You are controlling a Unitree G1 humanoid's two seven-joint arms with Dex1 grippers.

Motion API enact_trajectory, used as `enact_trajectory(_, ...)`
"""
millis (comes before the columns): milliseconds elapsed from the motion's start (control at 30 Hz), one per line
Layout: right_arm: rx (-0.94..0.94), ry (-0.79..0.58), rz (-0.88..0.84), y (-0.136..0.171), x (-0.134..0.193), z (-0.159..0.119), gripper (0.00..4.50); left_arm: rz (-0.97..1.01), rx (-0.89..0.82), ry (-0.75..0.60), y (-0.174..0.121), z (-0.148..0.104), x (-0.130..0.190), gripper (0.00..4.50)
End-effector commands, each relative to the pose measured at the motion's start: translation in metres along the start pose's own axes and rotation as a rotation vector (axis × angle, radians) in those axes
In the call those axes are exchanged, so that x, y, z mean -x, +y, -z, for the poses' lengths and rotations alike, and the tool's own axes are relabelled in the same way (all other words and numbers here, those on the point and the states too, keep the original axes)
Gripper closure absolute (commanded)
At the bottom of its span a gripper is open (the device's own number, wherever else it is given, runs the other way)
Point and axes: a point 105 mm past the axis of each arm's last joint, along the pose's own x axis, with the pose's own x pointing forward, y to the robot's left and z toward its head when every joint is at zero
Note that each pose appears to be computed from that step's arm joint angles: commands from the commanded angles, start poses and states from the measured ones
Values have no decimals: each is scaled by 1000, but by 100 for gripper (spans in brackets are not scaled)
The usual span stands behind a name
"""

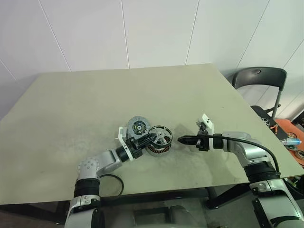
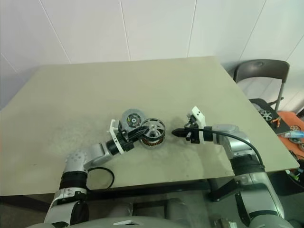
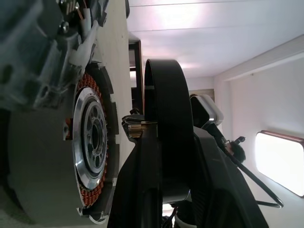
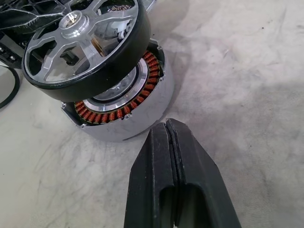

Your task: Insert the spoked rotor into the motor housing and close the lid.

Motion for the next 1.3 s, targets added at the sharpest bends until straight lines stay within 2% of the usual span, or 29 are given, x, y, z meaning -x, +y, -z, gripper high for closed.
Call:
enact_trajectory(33,32,-32,5,1,2,-11,450,15,-8,22,-3,1,-3,406)
enact_trajectory(400,30,-43,23,0,2,-12,450,-5,-29,26,0,-1,-3,406)
enact_trajectory(600,34,-48,37,-2,1,-13,450,-141,-214,53,8,-8,-5,206)
enact_trajectory(667,36,-47,43,-3,1,-13,450,-137,-335,74,-4,-12,-8,141)
enact_trajectory(800,40,-27,58,-6,1,-9,450,-82,-582,76,-47,-24,-18,3)
enact_trajectory(933,42,-31,54,-6,-1,-11,450,-13,-815,141,-84,-17,-20,3)
enact_trajectory(1100,48,-55,35,-3,-2,-17,450,-114,-1199,263,-83,-8,-16,3)
enact_trajectory(1200,55,-166,7,5,-1,-41,450,-136,-1397,179,-91,-25,-18,3)
enact_trajectory(1267,61,-264,-26,16,-2,-64,450,-119,-1534,58,-102,-39,-19,3)
enact_trajectory(1300,79,-271,-56,24,-5,-68,450,-110,-1545,-5,-106,-46,-18,3)
